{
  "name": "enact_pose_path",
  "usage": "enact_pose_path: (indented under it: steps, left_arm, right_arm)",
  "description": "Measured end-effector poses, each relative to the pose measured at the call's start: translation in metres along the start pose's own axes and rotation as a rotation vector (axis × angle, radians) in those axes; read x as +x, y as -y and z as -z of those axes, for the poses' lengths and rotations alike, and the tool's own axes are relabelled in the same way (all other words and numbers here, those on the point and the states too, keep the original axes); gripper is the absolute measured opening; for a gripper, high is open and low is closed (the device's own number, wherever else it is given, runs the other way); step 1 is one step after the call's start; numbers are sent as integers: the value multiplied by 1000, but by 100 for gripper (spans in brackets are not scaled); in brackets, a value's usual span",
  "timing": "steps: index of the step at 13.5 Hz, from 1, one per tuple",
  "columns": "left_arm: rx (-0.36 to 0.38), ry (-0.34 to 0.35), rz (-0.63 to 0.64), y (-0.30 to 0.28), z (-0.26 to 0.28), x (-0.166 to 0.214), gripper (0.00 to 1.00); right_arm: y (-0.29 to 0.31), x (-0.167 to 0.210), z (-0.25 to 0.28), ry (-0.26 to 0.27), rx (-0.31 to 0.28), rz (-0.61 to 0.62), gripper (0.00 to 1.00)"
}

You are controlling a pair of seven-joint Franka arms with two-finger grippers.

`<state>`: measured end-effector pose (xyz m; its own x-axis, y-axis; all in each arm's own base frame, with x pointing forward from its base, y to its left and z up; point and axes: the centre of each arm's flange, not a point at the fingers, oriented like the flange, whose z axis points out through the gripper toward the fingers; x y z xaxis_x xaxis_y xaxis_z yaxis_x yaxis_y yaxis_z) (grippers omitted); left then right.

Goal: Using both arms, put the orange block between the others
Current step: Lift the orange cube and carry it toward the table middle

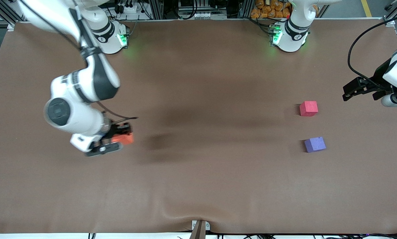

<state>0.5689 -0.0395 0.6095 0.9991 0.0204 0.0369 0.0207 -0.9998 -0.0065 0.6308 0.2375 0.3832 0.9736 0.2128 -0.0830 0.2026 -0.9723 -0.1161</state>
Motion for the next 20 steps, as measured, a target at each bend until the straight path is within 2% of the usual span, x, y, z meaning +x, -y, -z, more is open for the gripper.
enact_pose_path:
  steps: [5,9,14,20]
  left_arm:
    - [0,2,0,0,-1,0,100]
    - [0,6,0,0,-3,1,100]
    - [1,9,0,0,-5,1,100]
    - [-22,22,2,-2,-11,4,100]
  right_arm:
    - [149,-5,-35,-10,-5,-110,57]
    - [225,-6,-80,-15,-7,-142,57]
    - [237,10,-141,-25,-7,-265,57]
    - [232,22,-189,2,-33,-289,57]
